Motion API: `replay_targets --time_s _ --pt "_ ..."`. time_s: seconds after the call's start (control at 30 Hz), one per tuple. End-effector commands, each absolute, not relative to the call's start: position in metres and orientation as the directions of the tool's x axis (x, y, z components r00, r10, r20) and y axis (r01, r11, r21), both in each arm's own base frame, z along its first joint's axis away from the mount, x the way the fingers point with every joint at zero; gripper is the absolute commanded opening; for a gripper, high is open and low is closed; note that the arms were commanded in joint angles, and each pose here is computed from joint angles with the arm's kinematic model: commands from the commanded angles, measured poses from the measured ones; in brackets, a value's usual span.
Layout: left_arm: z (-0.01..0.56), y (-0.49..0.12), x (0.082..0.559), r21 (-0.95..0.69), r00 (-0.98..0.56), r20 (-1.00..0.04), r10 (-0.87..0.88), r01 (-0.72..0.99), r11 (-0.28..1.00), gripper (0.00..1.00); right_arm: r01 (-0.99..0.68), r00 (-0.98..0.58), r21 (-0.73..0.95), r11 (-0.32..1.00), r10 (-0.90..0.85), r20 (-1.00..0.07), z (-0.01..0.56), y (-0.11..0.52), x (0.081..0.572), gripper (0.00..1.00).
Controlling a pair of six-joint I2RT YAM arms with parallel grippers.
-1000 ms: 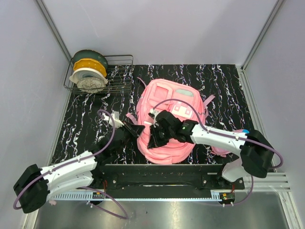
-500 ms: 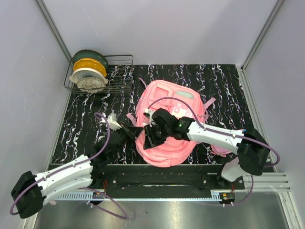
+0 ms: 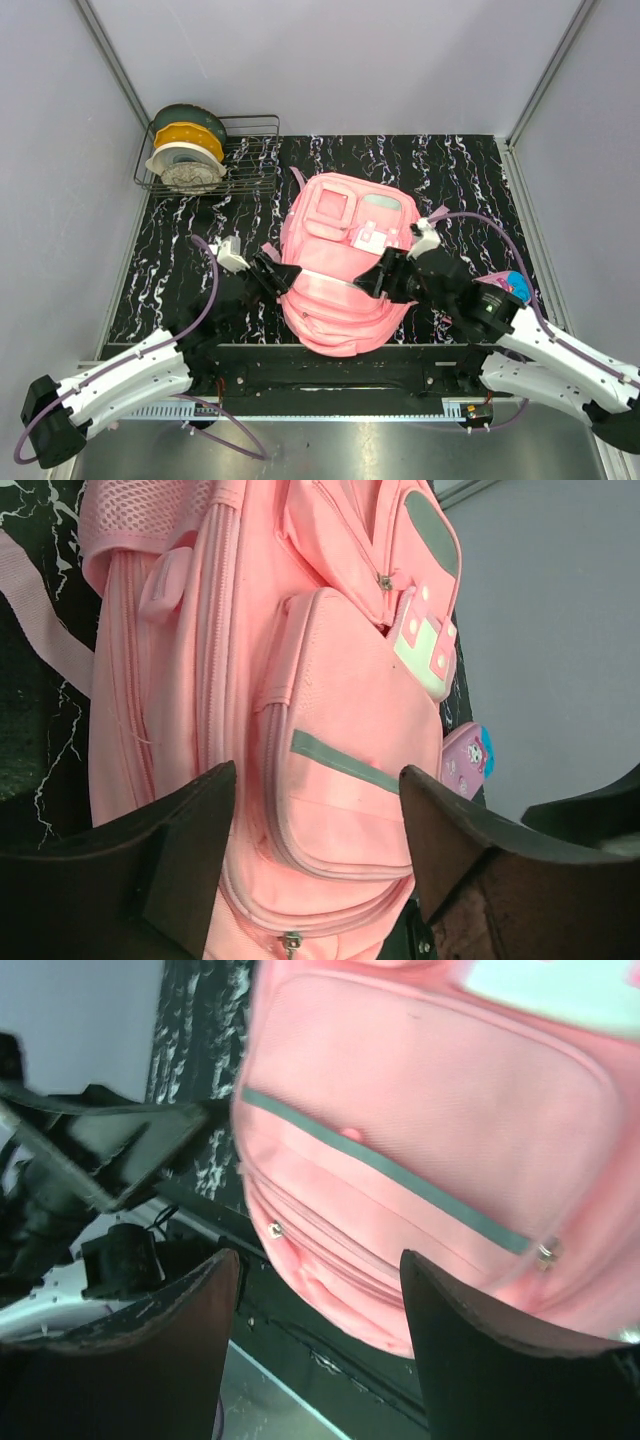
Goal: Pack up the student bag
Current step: Unzip the student bag at the center of the board.
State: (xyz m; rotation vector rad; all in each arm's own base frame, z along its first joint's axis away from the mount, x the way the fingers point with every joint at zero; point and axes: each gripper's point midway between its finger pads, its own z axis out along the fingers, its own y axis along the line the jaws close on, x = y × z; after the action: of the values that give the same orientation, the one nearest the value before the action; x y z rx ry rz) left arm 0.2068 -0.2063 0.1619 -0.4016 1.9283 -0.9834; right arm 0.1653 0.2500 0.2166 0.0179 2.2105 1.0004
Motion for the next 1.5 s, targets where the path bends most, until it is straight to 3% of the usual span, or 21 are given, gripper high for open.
replay_targets --time_s 0.0,0.13,0.23,1.03,1.27,1.47 --pt "0.202 -0.208 0.210 -0.763 -0.503 -0.612 -0.610 0.173 0.622 0.73 0.024 -0.740 0.610 0.792 0.425 -0.522 0.169 0.202 0.170 0.72" --pt "0.212 -0.206 0.210 -0.696 -0.495 -0.682 -0.538 0.214 0.686 0.82 0.100 -0.725 0.601 0.793 0.472 -0.502 0.157 0.189 0.170 0.72" --pt "0.220 -0.211 0.209 -0.653 -0.508 -0.718 -0.475 0.259 0.711 0.99 0.145 -0.727 0.586 0.797 0.488 -0.483 0.146 0.186 0.173 0.72" --pt "0.225 -0.226 0.199 -0.694 -0.549 -0.690 -0.472 0.318 0.646 0.99 0.161 -0.743 0.617 0.771 0.506 -0.438 0.141 0.203 0.191 0.70" --pt "0.204 -0.240 0.183 -0.630 -0.625 -0.719 -0.304 0.403 0.664 0.99 0.209 -0.758 0.618 0.758 0.524 -0.388 0.119 0.211 0.197 0.69" --pt "0.180 -0.239 0.170 -0.605 -0.674 -0.707 -0.215 0.418 0.678 0.91 0.244 -0.755 0.590 0.769 0.533 -0.383 0.107 0.208 0.201 0.66"
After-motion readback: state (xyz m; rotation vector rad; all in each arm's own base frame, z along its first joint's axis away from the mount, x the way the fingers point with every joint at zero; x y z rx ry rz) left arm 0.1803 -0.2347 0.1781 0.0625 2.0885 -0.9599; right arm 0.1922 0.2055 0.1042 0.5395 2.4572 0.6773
